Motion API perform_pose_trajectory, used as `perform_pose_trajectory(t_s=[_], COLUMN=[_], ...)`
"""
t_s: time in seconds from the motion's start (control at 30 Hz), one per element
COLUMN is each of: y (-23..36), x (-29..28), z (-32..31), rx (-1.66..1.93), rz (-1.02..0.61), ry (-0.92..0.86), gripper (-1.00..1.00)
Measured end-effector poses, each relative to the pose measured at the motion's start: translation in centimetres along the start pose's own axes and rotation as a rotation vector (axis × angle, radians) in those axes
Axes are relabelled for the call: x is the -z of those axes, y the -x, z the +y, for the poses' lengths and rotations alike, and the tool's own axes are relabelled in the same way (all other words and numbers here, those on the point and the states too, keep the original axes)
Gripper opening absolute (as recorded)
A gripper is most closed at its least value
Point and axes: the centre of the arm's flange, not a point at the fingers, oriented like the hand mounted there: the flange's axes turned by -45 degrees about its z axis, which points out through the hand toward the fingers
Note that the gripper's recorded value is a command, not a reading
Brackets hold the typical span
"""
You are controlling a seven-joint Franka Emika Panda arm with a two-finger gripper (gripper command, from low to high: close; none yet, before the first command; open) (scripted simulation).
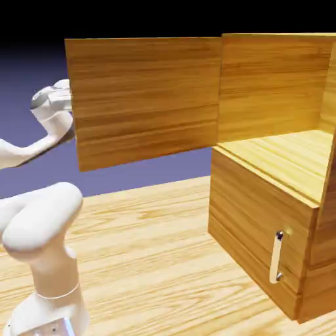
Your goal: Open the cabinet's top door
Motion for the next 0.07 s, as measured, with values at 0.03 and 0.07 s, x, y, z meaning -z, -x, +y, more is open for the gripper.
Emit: perform_pose_trajectory(t_s=[0.03, 0.07], y=[0.0, 0.0], x=[0.79, 1.56], z=[-0.29, -0.59], rx=[0.0, 0.0], rz=[0.0, 0.0], ry=[0.019, 0.038], gripper=[-1.0, -1.0])
